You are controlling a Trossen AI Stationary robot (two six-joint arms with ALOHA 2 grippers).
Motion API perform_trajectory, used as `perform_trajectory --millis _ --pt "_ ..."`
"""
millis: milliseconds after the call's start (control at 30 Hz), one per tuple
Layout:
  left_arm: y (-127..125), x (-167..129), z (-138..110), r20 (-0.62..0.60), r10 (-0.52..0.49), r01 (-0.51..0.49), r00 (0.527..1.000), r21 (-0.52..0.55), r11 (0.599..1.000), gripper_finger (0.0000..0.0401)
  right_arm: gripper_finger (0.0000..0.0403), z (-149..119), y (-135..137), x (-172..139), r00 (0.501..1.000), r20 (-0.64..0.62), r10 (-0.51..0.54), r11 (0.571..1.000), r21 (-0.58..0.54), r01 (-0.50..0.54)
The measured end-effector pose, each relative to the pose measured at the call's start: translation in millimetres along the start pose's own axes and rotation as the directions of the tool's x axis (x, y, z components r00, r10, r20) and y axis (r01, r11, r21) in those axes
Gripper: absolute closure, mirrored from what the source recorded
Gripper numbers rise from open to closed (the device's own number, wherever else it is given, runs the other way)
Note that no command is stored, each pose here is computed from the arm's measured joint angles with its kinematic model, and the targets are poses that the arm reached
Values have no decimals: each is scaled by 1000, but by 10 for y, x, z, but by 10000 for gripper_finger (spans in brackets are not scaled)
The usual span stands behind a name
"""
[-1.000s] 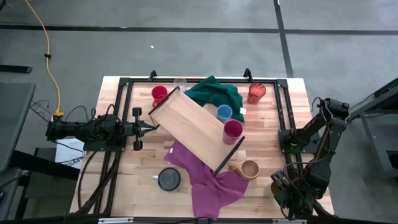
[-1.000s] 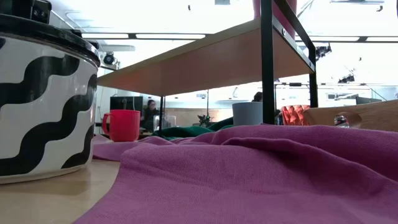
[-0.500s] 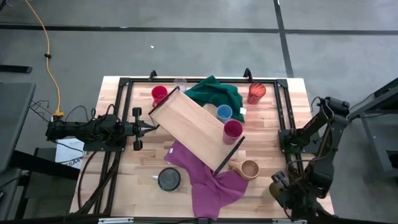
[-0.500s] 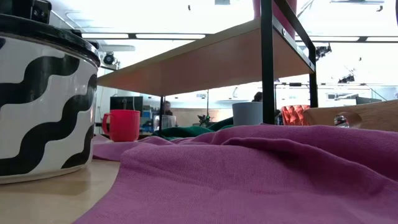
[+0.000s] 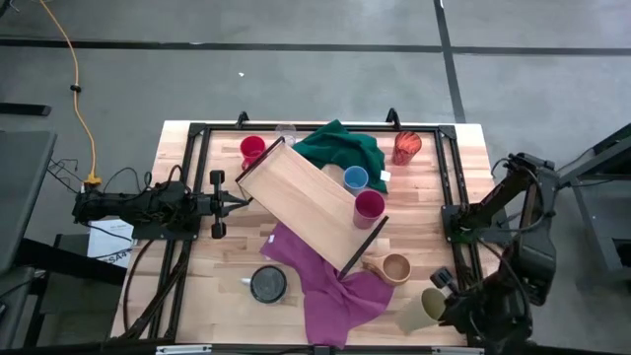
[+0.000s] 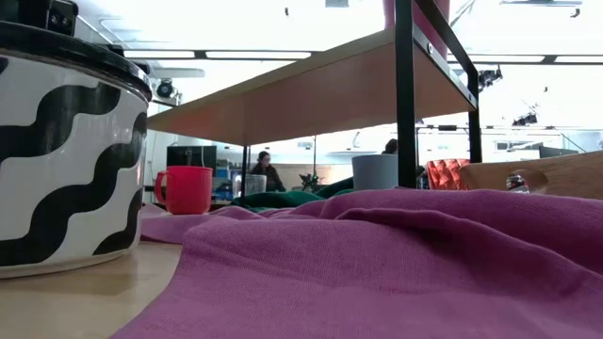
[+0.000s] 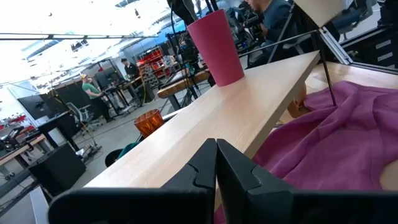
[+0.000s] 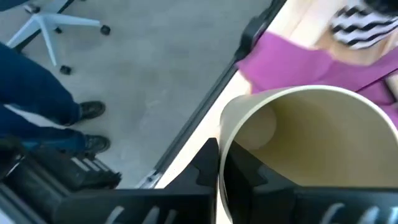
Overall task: Stack small to large cups/mugs on shelf
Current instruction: Put the gray cup on the shelf
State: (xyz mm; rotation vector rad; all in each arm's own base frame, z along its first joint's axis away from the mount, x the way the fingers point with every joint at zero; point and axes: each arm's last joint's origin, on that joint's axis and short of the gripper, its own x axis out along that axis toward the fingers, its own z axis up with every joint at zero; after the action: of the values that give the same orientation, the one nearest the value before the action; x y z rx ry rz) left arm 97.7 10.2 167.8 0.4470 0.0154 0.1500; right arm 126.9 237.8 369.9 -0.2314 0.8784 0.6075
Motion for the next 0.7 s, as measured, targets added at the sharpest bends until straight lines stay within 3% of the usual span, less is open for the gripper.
perform_trajectory --millis 400,700 --pt "0 0 1 0 0 0 1000 0 1000 400 403 326 -531 -193 992 67 -106 993 -37 108" --pt "0 0 1 0 0 0 1000 0 1000 400 403 422 -817 -237 984 86 -155 983 -83 162"
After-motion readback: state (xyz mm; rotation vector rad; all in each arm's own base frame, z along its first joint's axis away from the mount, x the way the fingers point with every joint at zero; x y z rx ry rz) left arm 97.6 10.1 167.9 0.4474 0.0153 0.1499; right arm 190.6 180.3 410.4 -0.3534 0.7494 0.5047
